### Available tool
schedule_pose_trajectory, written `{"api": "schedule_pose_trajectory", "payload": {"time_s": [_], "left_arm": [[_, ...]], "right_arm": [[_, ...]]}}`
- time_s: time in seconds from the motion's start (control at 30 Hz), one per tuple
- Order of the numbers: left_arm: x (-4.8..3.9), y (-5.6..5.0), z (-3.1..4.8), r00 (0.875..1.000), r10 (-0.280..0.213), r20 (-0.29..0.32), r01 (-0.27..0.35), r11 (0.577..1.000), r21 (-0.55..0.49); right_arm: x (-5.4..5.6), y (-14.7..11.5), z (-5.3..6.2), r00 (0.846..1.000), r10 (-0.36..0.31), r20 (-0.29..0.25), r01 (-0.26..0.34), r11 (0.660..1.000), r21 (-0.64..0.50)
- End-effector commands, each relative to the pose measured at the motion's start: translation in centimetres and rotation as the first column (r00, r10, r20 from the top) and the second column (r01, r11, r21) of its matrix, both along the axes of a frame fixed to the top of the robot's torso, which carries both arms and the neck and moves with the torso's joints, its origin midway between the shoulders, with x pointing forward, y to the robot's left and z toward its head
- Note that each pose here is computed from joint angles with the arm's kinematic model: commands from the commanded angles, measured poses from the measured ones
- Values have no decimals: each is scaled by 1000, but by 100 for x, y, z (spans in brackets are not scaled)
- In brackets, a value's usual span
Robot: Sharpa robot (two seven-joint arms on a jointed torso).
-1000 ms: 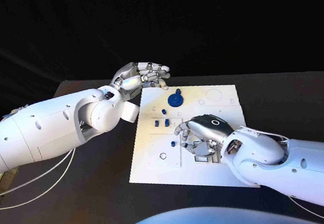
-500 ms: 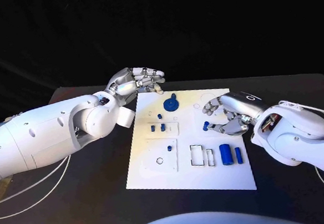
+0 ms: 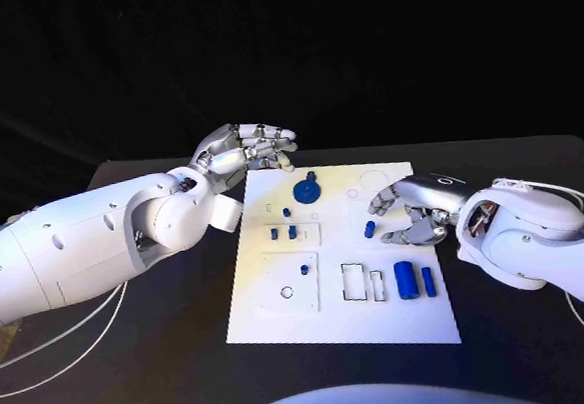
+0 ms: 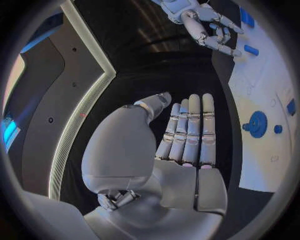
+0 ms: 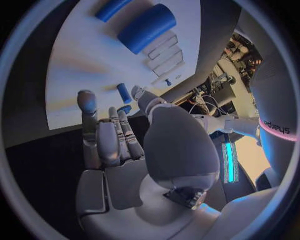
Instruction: Assemble the parts on the task board
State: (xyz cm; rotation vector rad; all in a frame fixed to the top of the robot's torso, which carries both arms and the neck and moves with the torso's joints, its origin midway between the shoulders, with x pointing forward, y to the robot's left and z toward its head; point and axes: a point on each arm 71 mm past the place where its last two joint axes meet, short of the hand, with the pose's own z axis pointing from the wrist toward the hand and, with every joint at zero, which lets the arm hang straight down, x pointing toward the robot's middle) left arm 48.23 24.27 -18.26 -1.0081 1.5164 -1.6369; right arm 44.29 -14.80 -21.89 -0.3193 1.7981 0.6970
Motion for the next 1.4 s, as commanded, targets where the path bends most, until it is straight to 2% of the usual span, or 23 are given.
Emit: {"api": "schedule_pose_trajectory", "payload": {"time_s": [0.03, 0.8, 1.4], "left_arm": [[-7, -26, 9, 1000, -17, 6, 17, 1000, -7], [-4, -37, 7, 1000, -20, 5, 20, 1000, -9], [-6, -37, 6, 1000, -22, 3, 22, 1000, -8]], "right_arm": [[-1, 43, -53, 999, 13, -35, -14, 1000, -28], [73, 177, -143, 1000, -5, 13, 5, 1000, 6], [70, 233, -241, 1000, 9, 9, -8, 999, -39]]}}
